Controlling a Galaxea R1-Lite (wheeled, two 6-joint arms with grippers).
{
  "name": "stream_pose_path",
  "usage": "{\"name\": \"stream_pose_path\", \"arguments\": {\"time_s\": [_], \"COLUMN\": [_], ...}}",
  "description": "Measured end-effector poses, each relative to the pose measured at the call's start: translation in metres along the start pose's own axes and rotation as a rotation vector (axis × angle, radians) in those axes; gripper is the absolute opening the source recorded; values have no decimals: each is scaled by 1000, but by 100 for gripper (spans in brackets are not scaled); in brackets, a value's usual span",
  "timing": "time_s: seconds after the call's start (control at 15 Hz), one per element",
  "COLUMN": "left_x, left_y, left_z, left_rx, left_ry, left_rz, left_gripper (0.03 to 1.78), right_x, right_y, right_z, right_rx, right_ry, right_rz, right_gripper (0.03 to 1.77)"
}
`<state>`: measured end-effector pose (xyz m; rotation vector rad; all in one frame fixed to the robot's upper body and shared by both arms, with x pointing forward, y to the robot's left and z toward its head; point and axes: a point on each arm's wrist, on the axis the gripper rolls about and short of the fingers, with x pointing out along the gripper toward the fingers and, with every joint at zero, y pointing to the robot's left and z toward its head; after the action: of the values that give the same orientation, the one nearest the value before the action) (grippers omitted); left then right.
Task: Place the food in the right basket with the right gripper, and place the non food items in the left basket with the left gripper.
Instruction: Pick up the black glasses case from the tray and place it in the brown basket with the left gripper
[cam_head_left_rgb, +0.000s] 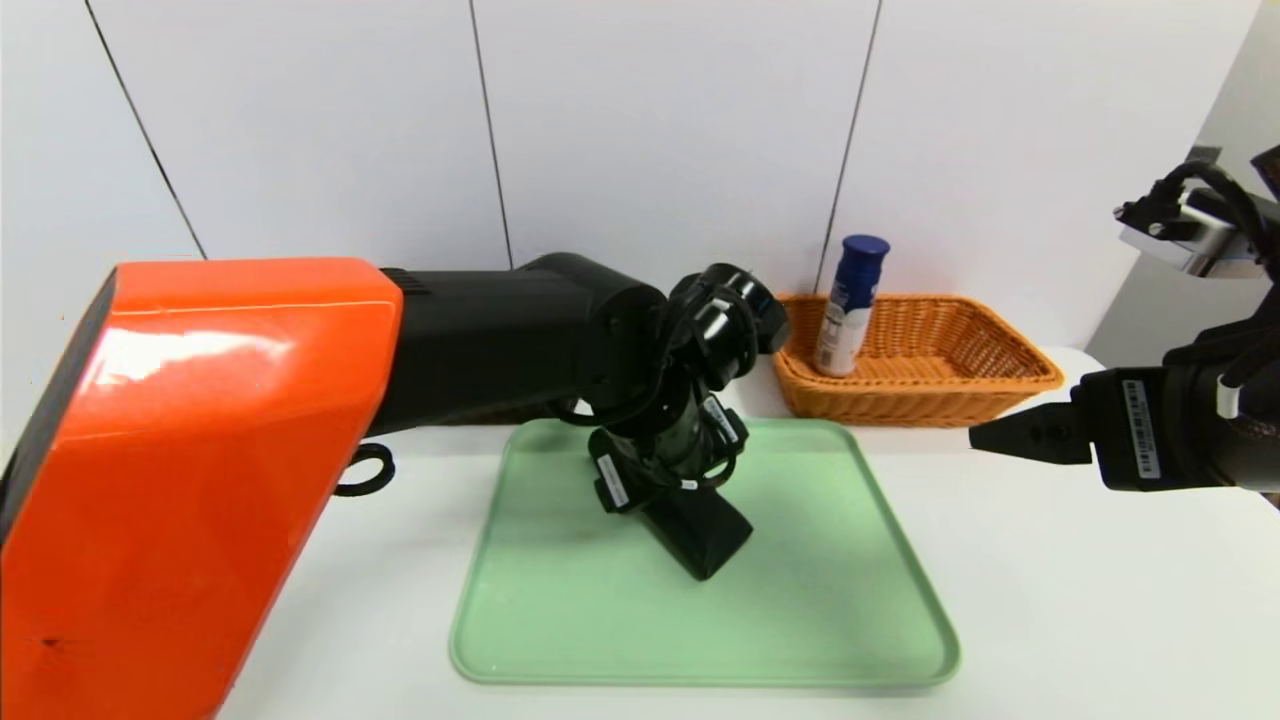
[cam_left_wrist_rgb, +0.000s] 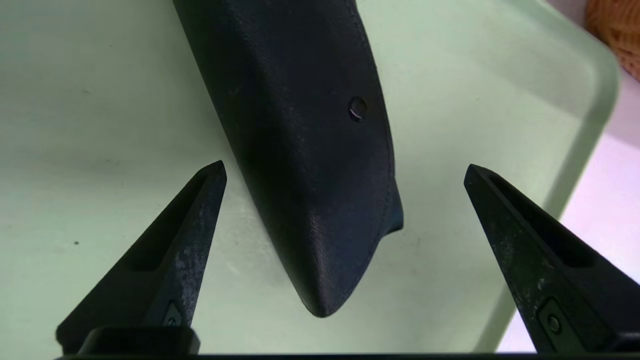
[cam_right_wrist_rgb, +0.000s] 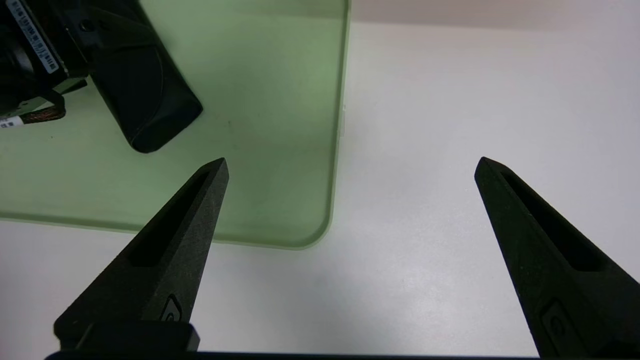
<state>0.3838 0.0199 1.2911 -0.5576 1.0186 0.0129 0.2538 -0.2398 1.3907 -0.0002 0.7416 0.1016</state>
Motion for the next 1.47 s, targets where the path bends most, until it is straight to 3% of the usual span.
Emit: {"name": "stream_pose_path", "arguments": {"time_s": [0.53, 1.47], "left_x": [24, 32], "left_y": [7, 7], "left_z": [3, -2], "left_rx": [15, 241], "left_ry": [8, -32], "left_rz": [53, 98], "left_gripper": [169, 169], "right_x": [6, 9], "right_y": [1, 2], "right_z": [-4, -5], "right_rx": [-3, -5], "right_ry": [2, 6], "right_rz": [3, 2], "right_gripper": [170, 170]}}
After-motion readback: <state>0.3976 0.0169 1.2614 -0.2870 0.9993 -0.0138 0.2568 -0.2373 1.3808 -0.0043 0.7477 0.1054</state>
